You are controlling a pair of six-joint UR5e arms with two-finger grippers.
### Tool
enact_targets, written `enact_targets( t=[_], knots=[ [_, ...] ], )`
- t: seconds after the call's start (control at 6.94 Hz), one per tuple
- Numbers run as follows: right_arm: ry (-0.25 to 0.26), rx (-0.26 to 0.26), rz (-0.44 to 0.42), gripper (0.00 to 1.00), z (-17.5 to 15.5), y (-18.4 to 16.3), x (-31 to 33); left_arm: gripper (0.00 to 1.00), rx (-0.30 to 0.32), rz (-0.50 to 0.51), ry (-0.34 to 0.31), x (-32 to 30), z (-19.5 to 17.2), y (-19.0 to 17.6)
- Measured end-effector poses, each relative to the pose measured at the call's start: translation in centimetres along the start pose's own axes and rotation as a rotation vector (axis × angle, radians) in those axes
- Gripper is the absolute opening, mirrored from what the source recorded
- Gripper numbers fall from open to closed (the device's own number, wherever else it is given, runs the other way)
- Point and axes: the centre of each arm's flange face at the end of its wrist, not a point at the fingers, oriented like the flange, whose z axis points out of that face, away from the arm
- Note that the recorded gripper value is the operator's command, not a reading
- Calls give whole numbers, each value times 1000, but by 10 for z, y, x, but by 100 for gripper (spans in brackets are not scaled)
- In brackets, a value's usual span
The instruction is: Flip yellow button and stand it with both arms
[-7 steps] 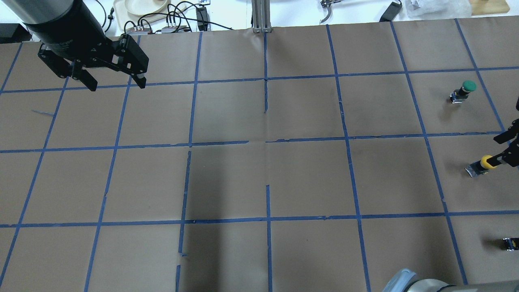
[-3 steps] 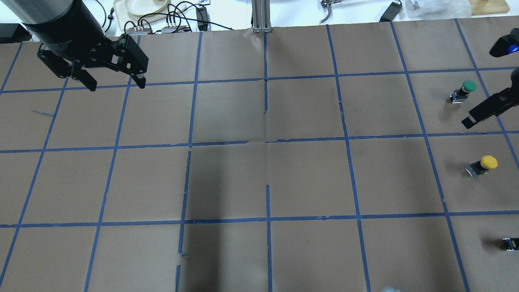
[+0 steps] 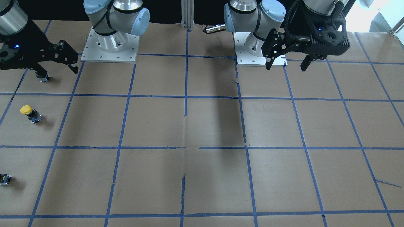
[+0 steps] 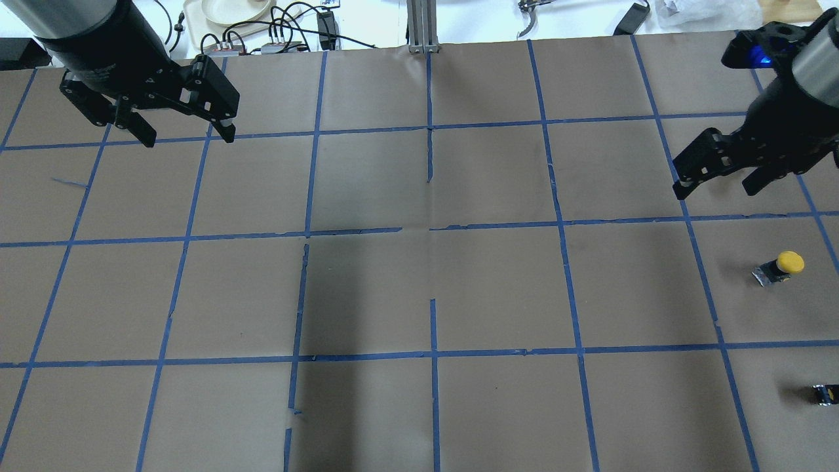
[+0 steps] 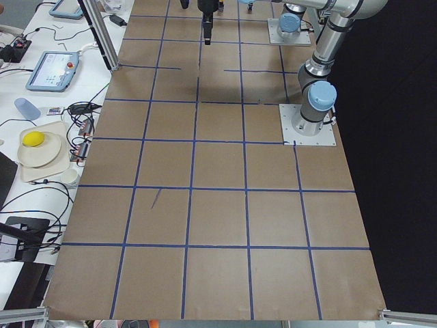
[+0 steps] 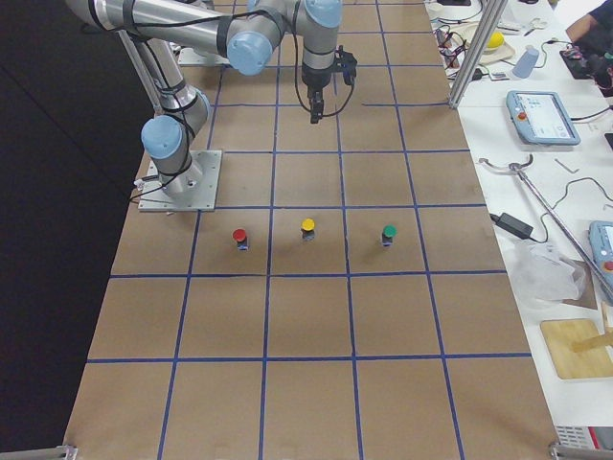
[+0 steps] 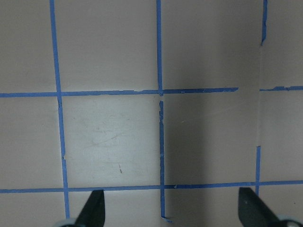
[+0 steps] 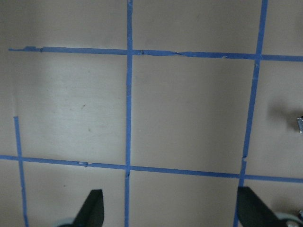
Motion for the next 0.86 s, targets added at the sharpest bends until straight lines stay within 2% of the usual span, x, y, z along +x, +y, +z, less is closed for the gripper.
enact_targets(
  t=[0.29, 0.58, 0.86],
  knots=[
    [10, -9, 105, 100, -33, 18, -74, 100, 0, -1, 0, 0, 0, 0],
    [33, -23, 69, 100, -42, 37, -133, 100, 0, -1, 0, 0, 0, 0],
    [78, -27, 39, 100, -39, 42, -146, 100, 0, -1, 0, 0, 0, 0]
  ],
)
